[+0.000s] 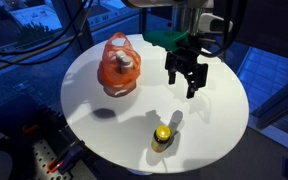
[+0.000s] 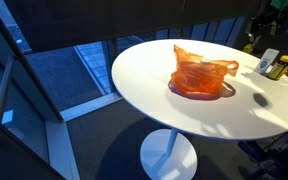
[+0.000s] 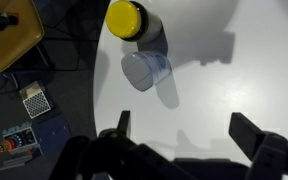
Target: Put the white bottle inside the orange plastic
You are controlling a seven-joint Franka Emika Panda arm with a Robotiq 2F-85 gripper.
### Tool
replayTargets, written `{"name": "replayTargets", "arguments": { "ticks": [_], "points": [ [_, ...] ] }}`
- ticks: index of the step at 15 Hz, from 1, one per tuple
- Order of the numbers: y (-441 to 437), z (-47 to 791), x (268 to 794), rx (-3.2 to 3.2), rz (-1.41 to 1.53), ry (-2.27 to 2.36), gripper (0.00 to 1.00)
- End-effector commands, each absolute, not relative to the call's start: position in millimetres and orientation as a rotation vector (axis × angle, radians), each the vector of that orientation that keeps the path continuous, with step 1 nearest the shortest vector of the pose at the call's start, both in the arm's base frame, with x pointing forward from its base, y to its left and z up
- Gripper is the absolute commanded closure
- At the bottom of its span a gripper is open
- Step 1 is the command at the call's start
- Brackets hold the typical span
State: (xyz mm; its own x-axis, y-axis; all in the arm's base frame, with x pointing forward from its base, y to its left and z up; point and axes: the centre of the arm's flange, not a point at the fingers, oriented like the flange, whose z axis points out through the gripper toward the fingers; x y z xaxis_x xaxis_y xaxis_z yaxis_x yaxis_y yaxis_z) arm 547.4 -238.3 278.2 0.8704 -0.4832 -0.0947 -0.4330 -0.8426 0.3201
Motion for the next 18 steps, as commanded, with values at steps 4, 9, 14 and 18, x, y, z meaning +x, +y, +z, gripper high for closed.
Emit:
{"name": "replayTargets", "arguments": {
  "ticks": [4, 9, 14, 18],
  "points": [
    [-265.4, 263.1, 543.2, 2.739, -0.274, -0.689, 0.00],
    [-277.6, 250.5, 534.6, 2.744, -0.329, -0.684, 0.00],
    [-279.2, 239.5, 529.7, 2.768, -0.374, -0.622, 0.00],
    [-278.8, 236.4, 527.1, 2.770, -0.405, -0.603, 0.00]
  ]
}}
